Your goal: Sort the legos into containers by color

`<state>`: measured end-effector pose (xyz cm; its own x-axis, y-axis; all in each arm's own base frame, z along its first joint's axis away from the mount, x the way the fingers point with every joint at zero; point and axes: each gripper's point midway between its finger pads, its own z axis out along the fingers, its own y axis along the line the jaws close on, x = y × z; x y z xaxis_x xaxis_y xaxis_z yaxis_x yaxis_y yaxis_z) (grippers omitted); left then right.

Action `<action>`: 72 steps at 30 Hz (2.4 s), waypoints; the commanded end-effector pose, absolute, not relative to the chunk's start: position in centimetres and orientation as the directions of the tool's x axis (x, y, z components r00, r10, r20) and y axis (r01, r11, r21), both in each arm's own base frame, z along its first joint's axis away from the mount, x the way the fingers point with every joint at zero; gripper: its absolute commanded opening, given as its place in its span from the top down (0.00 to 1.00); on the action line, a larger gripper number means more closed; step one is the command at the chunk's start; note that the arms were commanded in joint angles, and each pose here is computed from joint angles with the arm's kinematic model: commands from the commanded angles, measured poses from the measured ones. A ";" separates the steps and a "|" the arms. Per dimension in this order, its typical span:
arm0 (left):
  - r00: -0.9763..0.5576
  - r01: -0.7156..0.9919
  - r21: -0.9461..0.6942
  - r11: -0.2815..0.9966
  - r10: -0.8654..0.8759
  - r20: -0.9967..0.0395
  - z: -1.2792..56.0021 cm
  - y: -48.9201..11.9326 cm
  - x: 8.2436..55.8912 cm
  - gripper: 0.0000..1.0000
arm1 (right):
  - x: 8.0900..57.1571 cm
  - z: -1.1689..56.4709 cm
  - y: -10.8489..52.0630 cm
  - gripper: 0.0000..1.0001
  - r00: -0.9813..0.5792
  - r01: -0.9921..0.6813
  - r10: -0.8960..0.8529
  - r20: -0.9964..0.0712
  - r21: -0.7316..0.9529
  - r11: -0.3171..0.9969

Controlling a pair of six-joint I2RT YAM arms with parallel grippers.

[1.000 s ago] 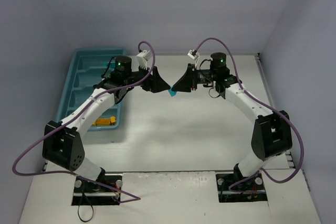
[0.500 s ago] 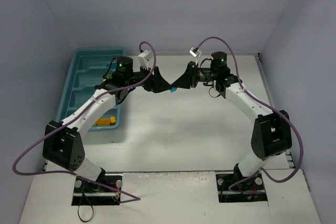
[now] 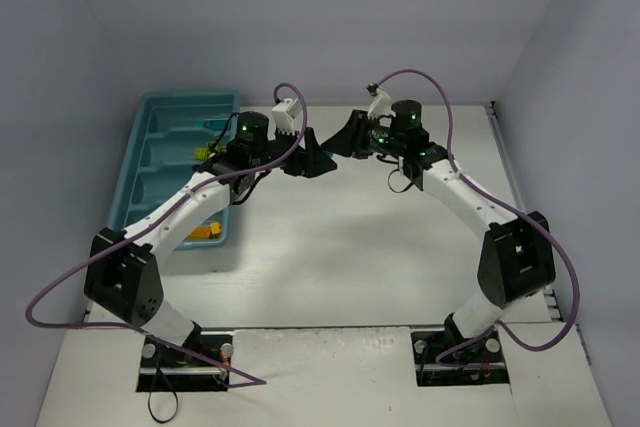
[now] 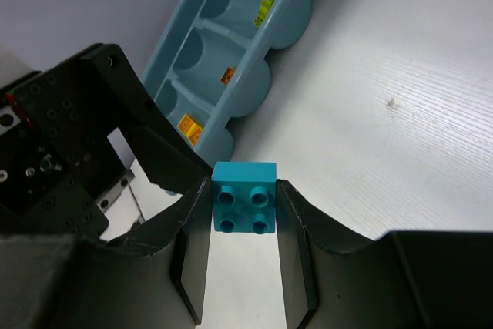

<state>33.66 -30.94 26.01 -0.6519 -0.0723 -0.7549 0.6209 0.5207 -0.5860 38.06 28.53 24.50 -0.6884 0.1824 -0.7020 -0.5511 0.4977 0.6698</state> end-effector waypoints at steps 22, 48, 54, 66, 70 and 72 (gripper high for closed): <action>-0.501 0.504 -0.535 0.679 -0.275 -0.821 30.4 -30.8 38.1 0.39 | 37.2 28.7 28.8 1.00 -0.633 -0.500 0.366 -0.682 0.721 0.479; -0.398 0.551 -0.553 0.625 -0.385 -0.832 32.5 -31.2 37.7 0.55 | 36.6 28.1 29.3 1.00 -0.670 -0.464 0.401 -0.625 0.774 0.431; -0.394 0.571 -0.555 0.604 -0.392 -0.831 32.9 -32.1 37.7 0.59 | 36.3 27.9 29.6 1.00 -0.681 -0.461 0.397 -0.615 0.782 0.420; -0.369 0.564 -0.525 0.638 -0.374 -0.851 32.5 -31.9 37.9 0.85 | 35.8 26.4 29.9 1.00 -0.717 -0.432 0.381 -0.584 0.801 0.415; -0.361 0.547 -0.504 0.669 -0.355 -0.862 31.9 -31.2 37.9 0.96 | 35.8 26.1 29.9 0.92 -0.719 -0.429 0.374 -0.586 0.797 0.424; -0.363 0.536 -0.489 0.689 -0.335 -0.870 31.3 -30.7 37.9 0.97 | 35.9 25.6 29.8 0.63 -0.725 -0.417 0.366 -0.583 0.795 0.441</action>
